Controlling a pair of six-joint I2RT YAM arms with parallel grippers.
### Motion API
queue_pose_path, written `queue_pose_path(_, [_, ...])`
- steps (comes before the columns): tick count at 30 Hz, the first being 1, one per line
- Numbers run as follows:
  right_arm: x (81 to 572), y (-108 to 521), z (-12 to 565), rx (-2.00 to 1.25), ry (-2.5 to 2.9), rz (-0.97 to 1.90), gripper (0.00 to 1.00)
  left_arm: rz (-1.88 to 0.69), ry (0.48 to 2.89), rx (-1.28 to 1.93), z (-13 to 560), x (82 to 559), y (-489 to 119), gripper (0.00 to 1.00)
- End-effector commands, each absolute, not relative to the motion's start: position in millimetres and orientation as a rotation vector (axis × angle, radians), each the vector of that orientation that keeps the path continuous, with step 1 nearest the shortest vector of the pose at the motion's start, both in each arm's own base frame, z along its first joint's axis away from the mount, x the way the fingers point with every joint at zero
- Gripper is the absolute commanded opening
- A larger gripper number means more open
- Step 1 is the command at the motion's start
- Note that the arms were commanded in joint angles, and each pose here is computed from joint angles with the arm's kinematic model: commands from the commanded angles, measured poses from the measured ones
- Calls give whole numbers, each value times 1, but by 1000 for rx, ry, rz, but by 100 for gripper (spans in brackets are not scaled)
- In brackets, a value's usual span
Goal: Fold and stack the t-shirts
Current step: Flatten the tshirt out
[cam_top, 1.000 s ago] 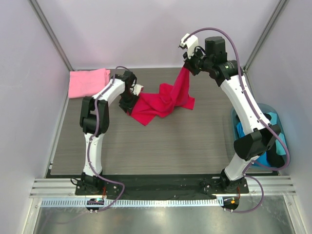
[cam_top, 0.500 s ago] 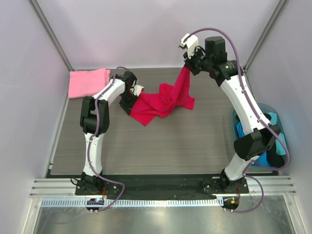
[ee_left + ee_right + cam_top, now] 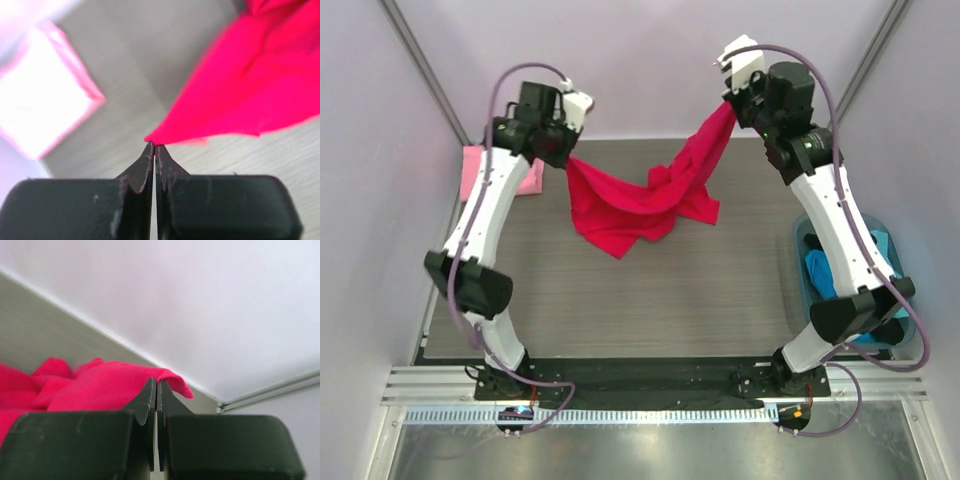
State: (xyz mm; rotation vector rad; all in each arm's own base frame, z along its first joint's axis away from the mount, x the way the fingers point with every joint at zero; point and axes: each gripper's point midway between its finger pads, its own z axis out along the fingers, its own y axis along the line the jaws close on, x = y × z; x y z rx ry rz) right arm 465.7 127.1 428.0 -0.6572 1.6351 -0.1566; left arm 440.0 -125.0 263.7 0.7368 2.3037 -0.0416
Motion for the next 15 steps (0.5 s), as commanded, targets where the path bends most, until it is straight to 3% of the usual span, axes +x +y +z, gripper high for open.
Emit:
queue_pose_path(1, [431, 96, 527, -426, 1410, -209, 1, 28, 2121, 690, 339, 429, -109, 0])
queue_pose_path(5, [386, 82, 563, -347, 1333, -166, 1, 93, 2001, 635, 393, 403, -92, 0])
queue_pose_path(11, [267, 66, 609, -336, 1170, -19, 1, 135, 1837, 592, 452, 325, -64, 0])
queue_pose_path(15, [241, 49, 636, -287, 1141, -37, 1, 192, 1757, 560, 478, 298, -46, 0])
